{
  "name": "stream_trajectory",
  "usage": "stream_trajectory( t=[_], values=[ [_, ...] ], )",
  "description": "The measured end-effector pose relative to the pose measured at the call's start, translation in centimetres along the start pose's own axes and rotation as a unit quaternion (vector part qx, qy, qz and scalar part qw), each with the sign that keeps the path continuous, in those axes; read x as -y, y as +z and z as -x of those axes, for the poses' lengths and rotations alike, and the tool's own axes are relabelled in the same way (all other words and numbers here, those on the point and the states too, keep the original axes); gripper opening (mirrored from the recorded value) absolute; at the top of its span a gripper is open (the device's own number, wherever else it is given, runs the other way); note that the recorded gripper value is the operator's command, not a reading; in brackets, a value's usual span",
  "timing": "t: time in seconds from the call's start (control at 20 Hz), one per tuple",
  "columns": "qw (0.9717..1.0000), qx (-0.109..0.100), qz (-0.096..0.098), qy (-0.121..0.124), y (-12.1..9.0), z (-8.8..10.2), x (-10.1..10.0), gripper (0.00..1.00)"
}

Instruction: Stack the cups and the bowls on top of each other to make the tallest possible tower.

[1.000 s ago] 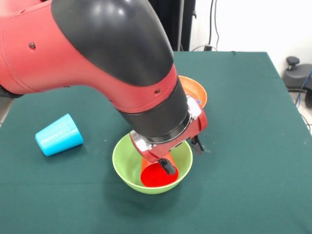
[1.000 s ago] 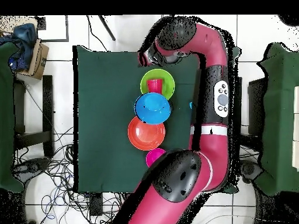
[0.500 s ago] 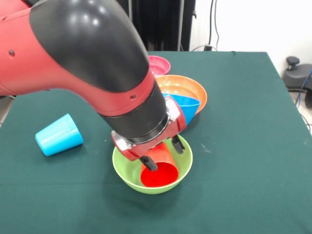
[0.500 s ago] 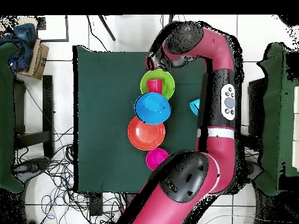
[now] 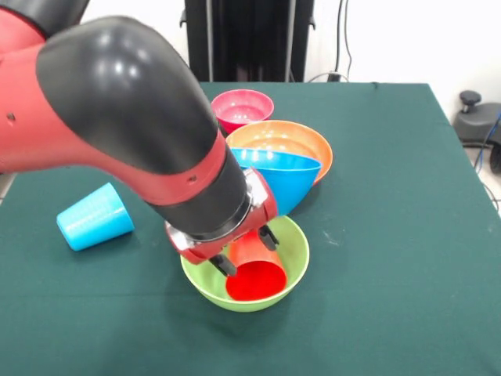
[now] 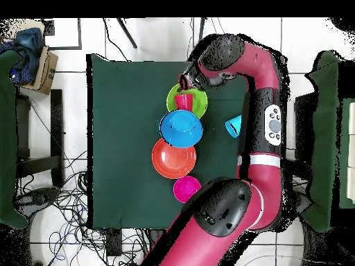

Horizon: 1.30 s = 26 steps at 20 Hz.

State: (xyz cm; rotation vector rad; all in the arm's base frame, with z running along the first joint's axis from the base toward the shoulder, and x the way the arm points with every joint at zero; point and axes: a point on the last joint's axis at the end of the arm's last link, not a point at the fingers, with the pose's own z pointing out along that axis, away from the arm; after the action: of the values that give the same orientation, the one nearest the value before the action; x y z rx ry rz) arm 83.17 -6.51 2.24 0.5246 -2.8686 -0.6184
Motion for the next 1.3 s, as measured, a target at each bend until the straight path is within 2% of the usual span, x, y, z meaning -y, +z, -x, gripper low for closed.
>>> stream_trajectory(
  t=[0.7, 1.15, 1.3],
  values=[
    [0.9995, -0.026, 0.020, 0.004, 5.9, -0.6, -0.1, 1.00],
    [0.9988, -0.037, 0.028, 0.012, 8.1, -0.8, 0.1, 1.00],
    [0.9983, -0.047, 0.032, 0.016, 8.0, -0.9, 0.3, 1.00]
  ],
)
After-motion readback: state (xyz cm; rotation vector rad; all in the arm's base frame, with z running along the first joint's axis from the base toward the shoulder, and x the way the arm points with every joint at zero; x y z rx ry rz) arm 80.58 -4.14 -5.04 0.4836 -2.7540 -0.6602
